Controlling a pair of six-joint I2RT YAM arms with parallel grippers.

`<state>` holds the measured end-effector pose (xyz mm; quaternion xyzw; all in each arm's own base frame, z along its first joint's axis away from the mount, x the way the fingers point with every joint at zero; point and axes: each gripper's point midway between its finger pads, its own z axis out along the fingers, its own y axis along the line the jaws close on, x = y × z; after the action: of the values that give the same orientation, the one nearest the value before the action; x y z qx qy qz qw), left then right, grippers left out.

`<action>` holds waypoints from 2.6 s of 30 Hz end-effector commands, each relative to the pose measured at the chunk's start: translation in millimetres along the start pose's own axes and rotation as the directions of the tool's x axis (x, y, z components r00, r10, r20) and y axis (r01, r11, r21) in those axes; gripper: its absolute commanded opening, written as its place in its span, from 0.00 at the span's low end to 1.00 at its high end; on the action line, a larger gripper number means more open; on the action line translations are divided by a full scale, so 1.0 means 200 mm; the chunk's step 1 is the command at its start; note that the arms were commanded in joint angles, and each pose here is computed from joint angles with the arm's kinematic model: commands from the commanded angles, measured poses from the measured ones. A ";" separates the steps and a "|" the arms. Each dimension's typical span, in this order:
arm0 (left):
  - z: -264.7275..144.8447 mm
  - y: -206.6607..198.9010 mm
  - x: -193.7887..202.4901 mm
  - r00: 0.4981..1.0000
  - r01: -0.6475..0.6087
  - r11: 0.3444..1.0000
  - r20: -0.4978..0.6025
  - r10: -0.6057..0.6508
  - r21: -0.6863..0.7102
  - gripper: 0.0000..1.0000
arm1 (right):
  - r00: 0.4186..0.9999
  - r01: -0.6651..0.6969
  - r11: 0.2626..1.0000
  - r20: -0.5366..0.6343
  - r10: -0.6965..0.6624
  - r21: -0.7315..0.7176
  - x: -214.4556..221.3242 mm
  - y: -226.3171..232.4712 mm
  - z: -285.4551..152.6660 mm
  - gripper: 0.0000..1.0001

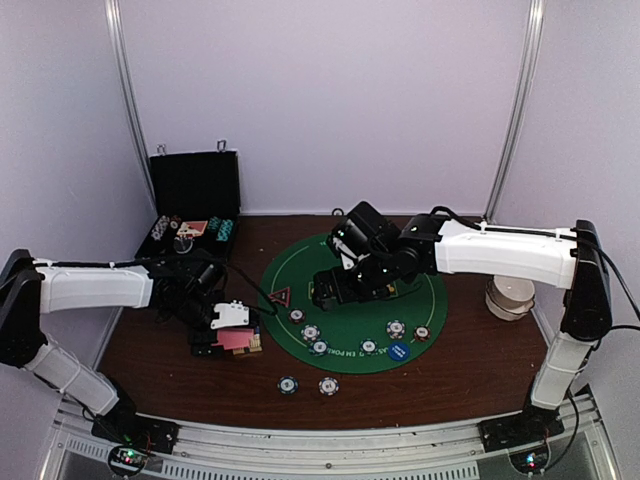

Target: Distribute texas hold em gaming equipment

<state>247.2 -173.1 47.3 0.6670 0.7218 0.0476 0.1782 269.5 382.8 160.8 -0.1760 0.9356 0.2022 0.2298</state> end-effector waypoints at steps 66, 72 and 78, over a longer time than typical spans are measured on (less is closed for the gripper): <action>0.06 0.07 -0.02 0.998 -0.003 0.960 0.063 -0.016 0.280 0.98 | 1.000 0.010 1.000 -0.006 -0.010 0.012 0.01 -0.01 -0.03 0.99; 0.07 0.04 0.01 0.999 -0.001 0.949 0.047 -0.014 0.314 0.98 | 1.000 0.006 1.000 0.000 -0.006 0.016 0.00 -0.02 -0.04 0.98; 0.10 0.04 0.02 0.999 0.007 0.948 0.039 -0.020 0.317 0.98 | 1.000 0.003 1.000 0.000 -0.003 0.015 0.01 -0.02 -0.05 0.98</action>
<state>257.1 -168.8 29.5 0.6802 0.7248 -0.0748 0.0798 266.9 379.2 157.6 -0.1803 0.9381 0.1942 0.2230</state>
